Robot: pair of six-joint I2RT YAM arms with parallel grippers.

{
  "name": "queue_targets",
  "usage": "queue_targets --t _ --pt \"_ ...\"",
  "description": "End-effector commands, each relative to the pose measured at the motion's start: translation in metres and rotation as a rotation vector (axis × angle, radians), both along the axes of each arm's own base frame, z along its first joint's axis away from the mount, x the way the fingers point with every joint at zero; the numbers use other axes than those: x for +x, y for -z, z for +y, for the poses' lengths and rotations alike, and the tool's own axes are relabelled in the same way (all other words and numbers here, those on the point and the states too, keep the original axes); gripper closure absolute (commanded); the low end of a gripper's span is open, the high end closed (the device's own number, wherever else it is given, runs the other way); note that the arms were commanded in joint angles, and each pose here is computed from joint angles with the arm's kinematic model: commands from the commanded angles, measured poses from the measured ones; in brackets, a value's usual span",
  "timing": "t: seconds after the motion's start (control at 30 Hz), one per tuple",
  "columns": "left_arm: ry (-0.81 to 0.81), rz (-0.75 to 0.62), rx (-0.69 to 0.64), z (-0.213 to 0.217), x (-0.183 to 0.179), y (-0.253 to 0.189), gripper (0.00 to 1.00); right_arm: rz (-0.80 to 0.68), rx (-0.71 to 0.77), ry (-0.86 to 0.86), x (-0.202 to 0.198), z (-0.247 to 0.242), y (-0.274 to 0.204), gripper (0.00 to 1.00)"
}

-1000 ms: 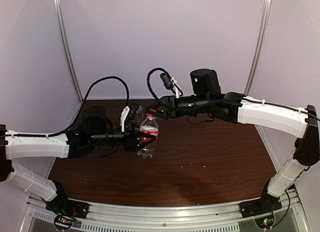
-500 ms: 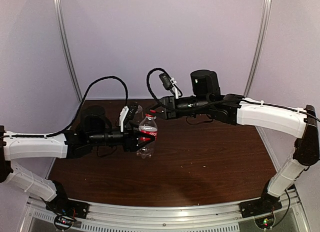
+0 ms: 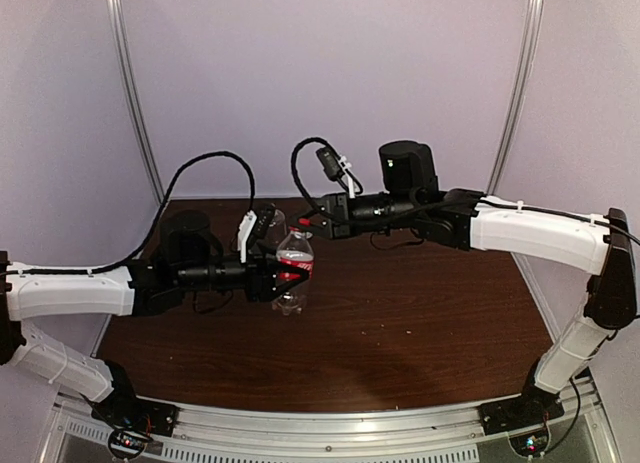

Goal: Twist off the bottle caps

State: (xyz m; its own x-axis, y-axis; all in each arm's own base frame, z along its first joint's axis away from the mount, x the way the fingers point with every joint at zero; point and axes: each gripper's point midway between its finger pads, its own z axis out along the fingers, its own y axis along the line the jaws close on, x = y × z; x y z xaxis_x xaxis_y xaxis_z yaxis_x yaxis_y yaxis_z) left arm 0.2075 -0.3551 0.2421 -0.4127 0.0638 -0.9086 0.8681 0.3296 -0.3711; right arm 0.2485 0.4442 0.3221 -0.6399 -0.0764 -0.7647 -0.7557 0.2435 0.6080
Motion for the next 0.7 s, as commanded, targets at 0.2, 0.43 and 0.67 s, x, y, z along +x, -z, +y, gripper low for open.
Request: queue_targets --t 0.2,0.43,0.67 --pt "0.028 -0.067 -0.063 -0.002 -0.006 -0.024 0.76 -0.078 0.027 -0.092 -0.014 0.004 -0.001 1.00" --pt "0.199 -0.084 -0.155 -0.004 -0.038 -0.035 0.78 -0.213 0.055 -0.296 -0.043 0.003 -0.004 1.00" --pt "0.463 -0.148 -0.308 0.009 -0.092 -0.066 0.77 -0.301 0.184 -0.704 -0.103 -0.010 -0.010 1.00"
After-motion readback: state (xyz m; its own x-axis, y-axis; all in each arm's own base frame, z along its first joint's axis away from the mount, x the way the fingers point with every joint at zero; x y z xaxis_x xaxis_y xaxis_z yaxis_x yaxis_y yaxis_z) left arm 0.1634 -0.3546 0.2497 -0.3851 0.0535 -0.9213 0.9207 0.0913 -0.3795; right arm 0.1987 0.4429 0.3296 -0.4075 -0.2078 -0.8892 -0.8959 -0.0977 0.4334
